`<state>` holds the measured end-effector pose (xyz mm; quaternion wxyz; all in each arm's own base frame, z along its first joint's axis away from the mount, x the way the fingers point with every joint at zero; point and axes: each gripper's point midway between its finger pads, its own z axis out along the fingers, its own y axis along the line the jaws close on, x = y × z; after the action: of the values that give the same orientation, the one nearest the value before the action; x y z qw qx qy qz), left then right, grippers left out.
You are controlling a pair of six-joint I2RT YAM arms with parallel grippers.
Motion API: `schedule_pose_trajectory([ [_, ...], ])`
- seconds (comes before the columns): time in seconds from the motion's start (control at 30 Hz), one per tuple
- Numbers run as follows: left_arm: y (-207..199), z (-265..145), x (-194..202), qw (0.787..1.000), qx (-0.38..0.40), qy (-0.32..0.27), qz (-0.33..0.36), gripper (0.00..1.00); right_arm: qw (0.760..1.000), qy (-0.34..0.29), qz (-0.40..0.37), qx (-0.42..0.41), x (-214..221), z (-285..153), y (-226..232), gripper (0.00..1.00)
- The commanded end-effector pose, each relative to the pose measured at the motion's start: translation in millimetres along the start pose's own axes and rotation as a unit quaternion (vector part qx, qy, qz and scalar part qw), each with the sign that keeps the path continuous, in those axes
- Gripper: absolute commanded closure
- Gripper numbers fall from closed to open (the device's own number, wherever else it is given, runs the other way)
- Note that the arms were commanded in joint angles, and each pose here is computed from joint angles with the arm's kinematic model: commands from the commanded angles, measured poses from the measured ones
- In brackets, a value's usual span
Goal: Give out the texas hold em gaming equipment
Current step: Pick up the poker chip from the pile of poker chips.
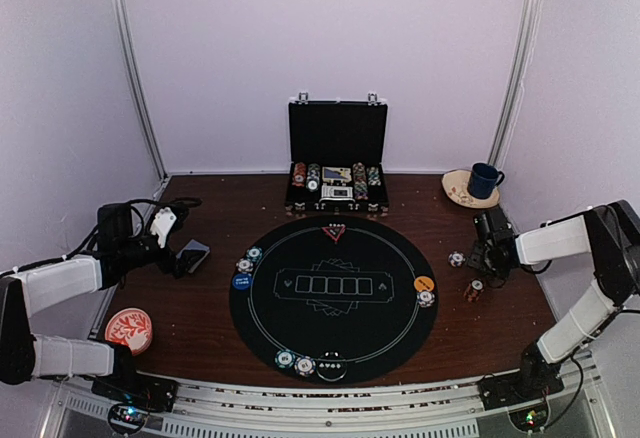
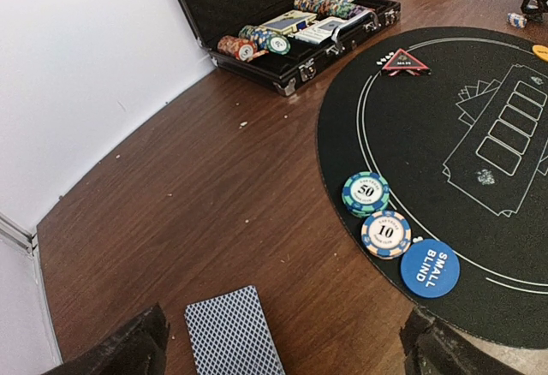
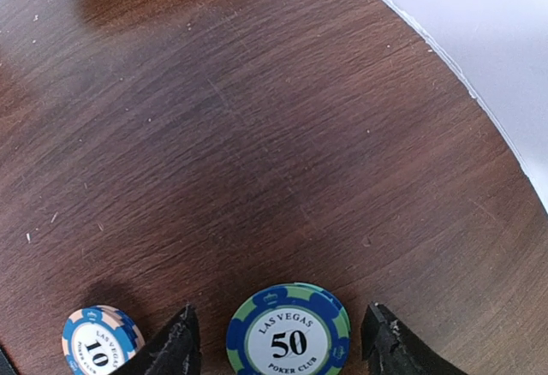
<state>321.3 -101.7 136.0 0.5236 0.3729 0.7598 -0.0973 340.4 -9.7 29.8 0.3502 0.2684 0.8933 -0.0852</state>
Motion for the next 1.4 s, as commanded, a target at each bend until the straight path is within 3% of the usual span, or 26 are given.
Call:
schedule_pose_trajectory([
  [0.0,2.3,-1.5,-10.6,1.000,-0.005,-0.022,0.018,0.02,1.000,-0.006,0.011,-0.001,-6.5,1.3,1.6,0.36],
  [0.77,1.6,-1.5,-10.3,1.000,-0.004,-0.022,0.018,0.02,1.000,-0.006,0.009,0.006,-5.3,1.6,-1.6,0.48],
  [1.37,2.4,-1.7,-10.2,1.000,-0.007,-0.021,0.019,0.02,1.000,-0.016,0.014,0.022,-8.2,-3.4,-10.5,0.63],
])
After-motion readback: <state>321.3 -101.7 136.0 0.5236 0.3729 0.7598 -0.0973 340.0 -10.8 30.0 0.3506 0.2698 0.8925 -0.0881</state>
